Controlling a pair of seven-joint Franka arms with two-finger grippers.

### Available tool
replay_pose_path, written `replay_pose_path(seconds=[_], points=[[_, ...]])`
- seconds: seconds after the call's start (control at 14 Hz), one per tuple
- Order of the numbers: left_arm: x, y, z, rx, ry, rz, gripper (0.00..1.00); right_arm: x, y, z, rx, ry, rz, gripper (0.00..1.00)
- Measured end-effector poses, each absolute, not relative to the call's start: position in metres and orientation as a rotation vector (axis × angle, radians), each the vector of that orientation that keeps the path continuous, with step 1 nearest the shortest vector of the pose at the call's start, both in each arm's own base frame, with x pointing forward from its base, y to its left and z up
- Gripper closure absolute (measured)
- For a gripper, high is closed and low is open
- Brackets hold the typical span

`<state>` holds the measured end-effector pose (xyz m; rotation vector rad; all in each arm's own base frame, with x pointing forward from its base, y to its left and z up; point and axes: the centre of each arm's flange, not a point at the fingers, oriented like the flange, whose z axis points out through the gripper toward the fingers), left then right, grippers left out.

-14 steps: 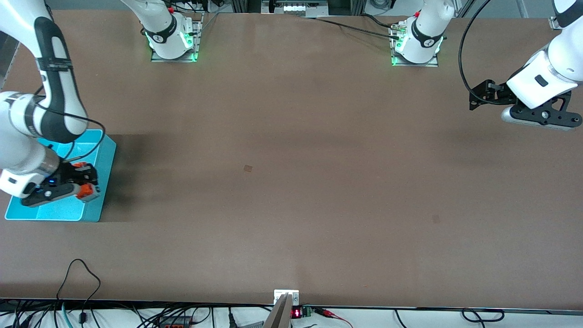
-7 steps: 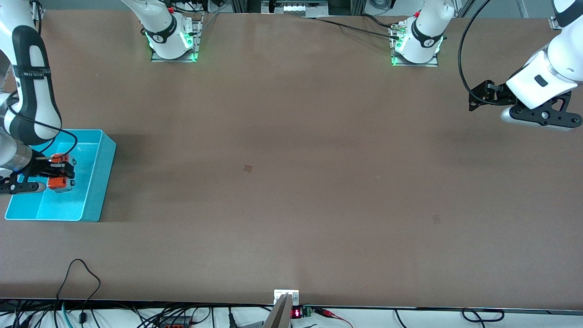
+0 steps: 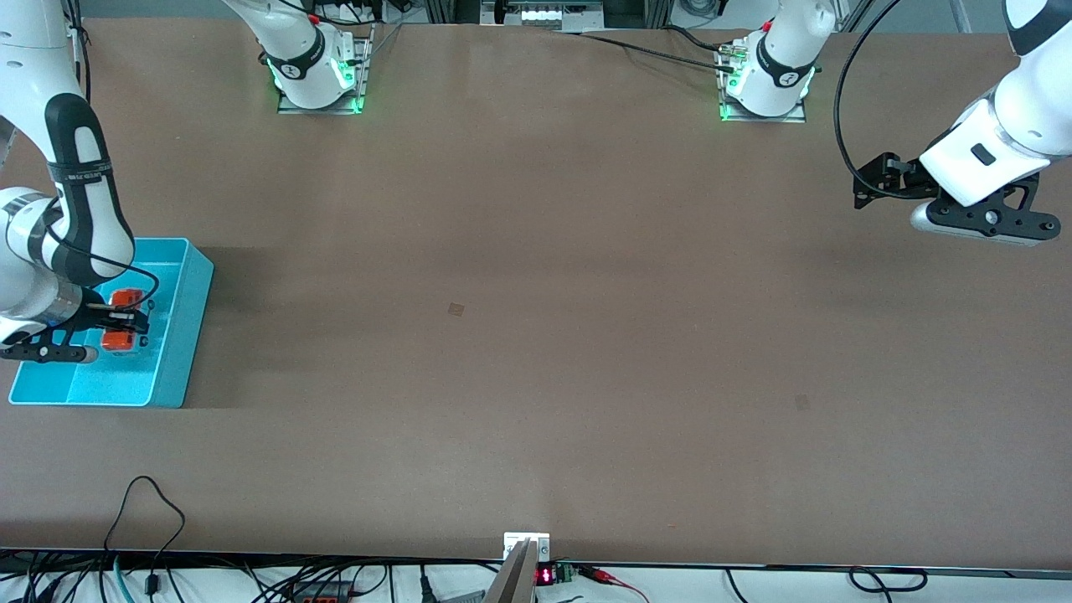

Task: Wind up bus and store in blue box
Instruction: 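Lower the bus into the cyan box with the right gripper, then open the right gripper and raise it away from the box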

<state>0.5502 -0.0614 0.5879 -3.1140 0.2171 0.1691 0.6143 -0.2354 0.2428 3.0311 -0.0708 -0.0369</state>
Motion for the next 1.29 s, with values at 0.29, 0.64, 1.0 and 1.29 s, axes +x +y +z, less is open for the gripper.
replay_pose_path(seconds=[0.29,0.64,1.0,1.29], points=[[0.550,-0.064,0.588,-3.114,0.215,0.169,0.00,0.607,-0.246,0.234,3.047,-0.123,-0.053,0.44],[0.550,-0.064,0.588,-3.114,0.216,0.169,0.00,0.604,-0.246,0.210,3.056,-0.139,-0.086,0.44],[0.550,-0.065,0.588,-3.113,0.217,0.169,0.00,0.604,-0.246,0.210,3.056,-0.119,-0.084,0.12],[0.550,-0.065,0.588,-3.113,0.217,0.169,0.00,0.610,-0.247,0.227,3.052,-0.103,-0.039,0.00]])
